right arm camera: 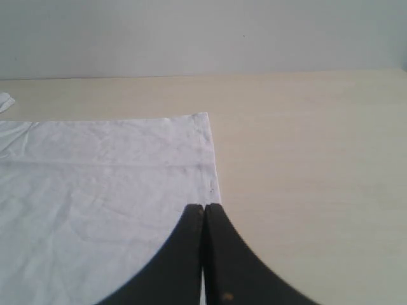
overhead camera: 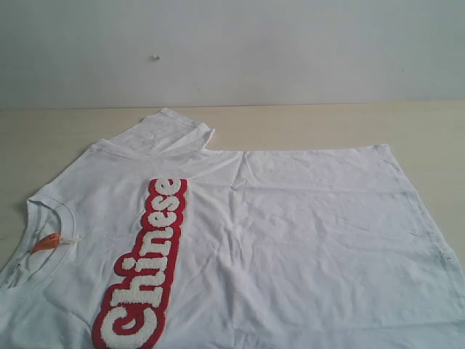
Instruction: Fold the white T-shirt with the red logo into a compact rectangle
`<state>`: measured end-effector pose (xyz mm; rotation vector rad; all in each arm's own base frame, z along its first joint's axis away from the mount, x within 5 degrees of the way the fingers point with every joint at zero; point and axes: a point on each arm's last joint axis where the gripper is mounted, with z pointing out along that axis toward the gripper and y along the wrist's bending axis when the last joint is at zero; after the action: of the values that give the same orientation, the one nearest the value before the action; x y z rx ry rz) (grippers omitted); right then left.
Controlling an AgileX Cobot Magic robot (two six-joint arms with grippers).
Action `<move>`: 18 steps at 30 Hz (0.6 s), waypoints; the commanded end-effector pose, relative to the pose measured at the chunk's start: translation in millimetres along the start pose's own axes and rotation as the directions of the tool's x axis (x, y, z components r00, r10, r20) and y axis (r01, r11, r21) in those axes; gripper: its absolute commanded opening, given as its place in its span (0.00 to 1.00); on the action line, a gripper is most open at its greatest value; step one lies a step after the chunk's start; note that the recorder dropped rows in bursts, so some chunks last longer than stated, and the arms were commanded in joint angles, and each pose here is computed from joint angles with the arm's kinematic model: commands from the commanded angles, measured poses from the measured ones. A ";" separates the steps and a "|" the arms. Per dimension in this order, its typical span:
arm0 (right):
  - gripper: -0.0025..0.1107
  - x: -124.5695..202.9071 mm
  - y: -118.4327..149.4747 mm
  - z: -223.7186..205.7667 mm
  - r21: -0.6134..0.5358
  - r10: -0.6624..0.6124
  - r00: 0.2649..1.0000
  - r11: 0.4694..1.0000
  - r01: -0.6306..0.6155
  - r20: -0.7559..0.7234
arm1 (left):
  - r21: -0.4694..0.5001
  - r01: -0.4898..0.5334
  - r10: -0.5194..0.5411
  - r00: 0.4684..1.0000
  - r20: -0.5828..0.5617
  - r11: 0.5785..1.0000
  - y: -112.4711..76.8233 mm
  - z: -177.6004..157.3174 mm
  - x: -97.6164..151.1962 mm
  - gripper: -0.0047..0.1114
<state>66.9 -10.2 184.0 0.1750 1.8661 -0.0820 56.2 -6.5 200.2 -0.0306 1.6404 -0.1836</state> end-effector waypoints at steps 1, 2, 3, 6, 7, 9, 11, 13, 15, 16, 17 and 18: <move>0.02 -1.2 -0.3 -0.3 0.003 -0.005 1.000 1.000 0.005 0.028 | 0.005 0.044 -0.044 0.989 0.140 0.999 0.2 -1.1 -11.7 0.04; 0.02 -1.8 -0.3 -0.4 0.003 -0.005 0.999 1.000 0.005 0.035 | 0.005 0.044 -0.044 0.988 0.146 0.999 0.2 -1.2 -12.3 0.04; 0.02 -2.7 -0.3 -0.4 0.003 -0.005 0.999 1.000 0.005 0.045 | 0.005 0.044 -0.044 0.984 0.172 0.999 0.3 -1.6 -14.6 0.04; 0.02 -8.9 -0.2 -0.9 0.001 0.018 0.993 1.000 -0.018 0.113 | 0.006 0.044 -0.044 0.979 0.198 0.999 0.4 -2.0 -17.0 0.04; 0.02 -12.4 -0.2 -1.4 -0.004 0.043 0.988 0.999 -0.043 0.152 | 0.006 0.044 -0.044 0.979 0.198 0.999 0.4 -2.0 -17.0 0.04; 0.02 -18.9 -0.2 -2.6 -0.022 0.111 0.969 0.994 -0.108 0.221 | 0.006 0.044 -0.044 0.979 0.201 0.999 0.4 -2.1 -17.2 0.04; 0.02 -25.7 -0.1 -4.4 -0.059 0.202 0.935 0.979 -0.194 0.292 | 0.006 0.043 -0.044 0.973 0.226 0.999 0.4 -2.5 -19.5 0.04; 0.02 -33.6 -0.1 -7.3 -0.109 0.287 0.884 0.958 -0.266 0.368 | 0.017 0.076 -0.078 0.961 0.265 0.997 0.5 -3.5 -23.1 0.04; 0.02 -39.4 0.0 -9.9 -0.151 0.338 0.841 0.941 -0.302 0.422 | 0.032 0.121 -0.126 0.949 0.289 0.992 0.6 -4.1 -25.4 0.04; 0.02 -41.7 0.0 -11.1 -0.179 0.380 0.815 0.925 -0.335 0.437 | 0.043 0.151 -0.157 0.941 0.300 0.988 0.6 -4.5 -26.5 0.04; 0.02 -43.5 0.0 -12.1 -0.197 0.400 0.797 0.916 -0.349 0.451 | 0.054 0.181 -0.189 0.932 0.309 0.982 0.6 -4.8 -27.5 0.04; 0.02 -44.6 0.0 -12.7 -0.208 0.412 0.786 0.911 -0.356 0.460 | 0.065 0.210 -0.220 0.924 0.313 0.975 0.6 -5.0 -28.1 0.04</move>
<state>69.9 -11.8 224.1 0.3916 1.3766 0.1847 54.8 -2.5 225.1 -0.1452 1.3604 -0.2778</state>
